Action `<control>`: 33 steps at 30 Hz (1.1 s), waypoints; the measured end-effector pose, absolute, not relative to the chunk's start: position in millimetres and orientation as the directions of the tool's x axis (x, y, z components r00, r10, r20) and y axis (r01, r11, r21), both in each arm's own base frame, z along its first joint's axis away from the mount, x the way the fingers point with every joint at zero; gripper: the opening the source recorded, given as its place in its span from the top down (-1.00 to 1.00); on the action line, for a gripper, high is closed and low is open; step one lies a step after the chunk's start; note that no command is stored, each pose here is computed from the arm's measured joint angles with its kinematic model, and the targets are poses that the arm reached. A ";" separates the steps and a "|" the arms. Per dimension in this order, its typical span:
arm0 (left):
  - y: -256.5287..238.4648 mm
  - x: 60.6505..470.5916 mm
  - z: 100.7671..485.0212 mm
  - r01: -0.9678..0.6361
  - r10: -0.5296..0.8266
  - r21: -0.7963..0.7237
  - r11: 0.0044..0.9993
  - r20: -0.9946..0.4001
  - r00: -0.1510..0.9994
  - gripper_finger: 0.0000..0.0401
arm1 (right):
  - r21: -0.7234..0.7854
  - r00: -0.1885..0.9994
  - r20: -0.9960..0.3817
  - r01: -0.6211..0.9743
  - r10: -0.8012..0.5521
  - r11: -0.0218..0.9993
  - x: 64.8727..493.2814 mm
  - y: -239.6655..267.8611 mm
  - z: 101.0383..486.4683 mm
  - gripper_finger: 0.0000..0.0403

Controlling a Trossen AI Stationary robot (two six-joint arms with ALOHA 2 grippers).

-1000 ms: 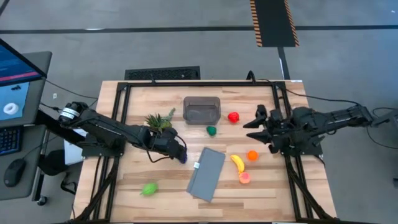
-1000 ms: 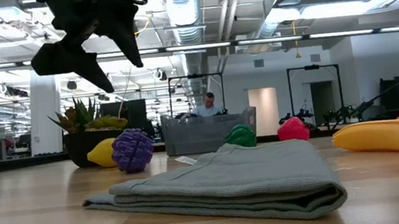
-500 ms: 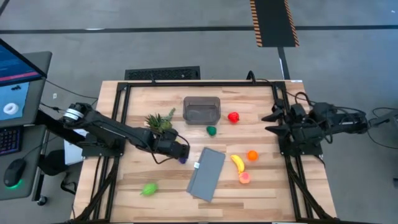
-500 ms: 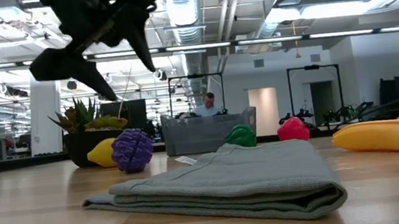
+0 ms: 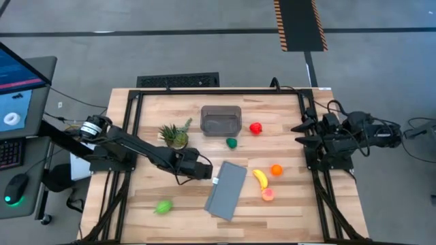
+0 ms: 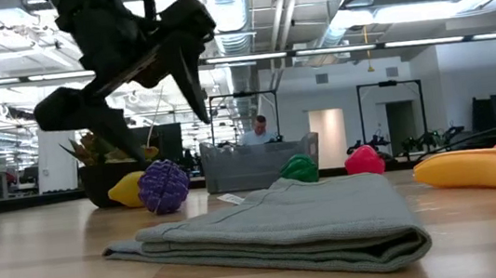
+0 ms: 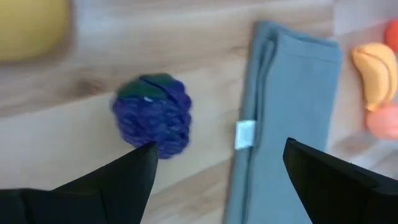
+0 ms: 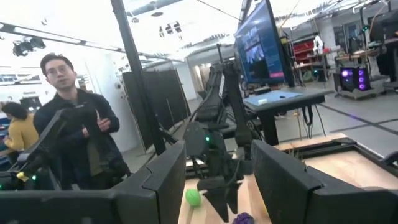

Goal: Pick and placing Produce into tupperware
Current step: Put the grapes into the black bin

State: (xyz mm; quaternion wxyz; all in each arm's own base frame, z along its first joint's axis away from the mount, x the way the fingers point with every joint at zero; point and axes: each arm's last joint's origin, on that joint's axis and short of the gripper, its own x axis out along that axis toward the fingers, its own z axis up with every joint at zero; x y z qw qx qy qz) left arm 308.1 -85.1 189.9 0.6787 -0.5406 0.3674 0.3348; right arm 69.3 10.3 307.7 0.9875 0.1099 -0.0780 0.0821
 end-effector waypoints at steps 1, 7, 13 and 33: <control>-84.2 305.8 190.0 -0.861 0.062 -0.472 0.190 -0.869 0.490 -0.67 | 0.204 0.975 0.170 -0.179 0.145 0.962 69.6 10.4 308.4 -0.02; -83.6 302.0 188.7 -0.880 0.051 -0.437 0.183 -0.890 0.453 -0.67 | 0.197 0.977 0.158 -0.176 0.146 0.965 68.5 10.2 309.3 -0.02; -79.9 300.0 187.5 -0.897 0.073 -0.410 0.167 -0.902 0.426 -0.66 | 0.197 0.977 0.155 -0.175 0.146 0.965 68.7 10.2 309.0 -0.02; -57.0 301.8 185.6 -0.918 0.116 -0.366 0.153 -0.916 0.384 -0.65 | 0.196 0.977 0.154 -0.174 0.145 0.965 68.7 10.2 309.0 -0.02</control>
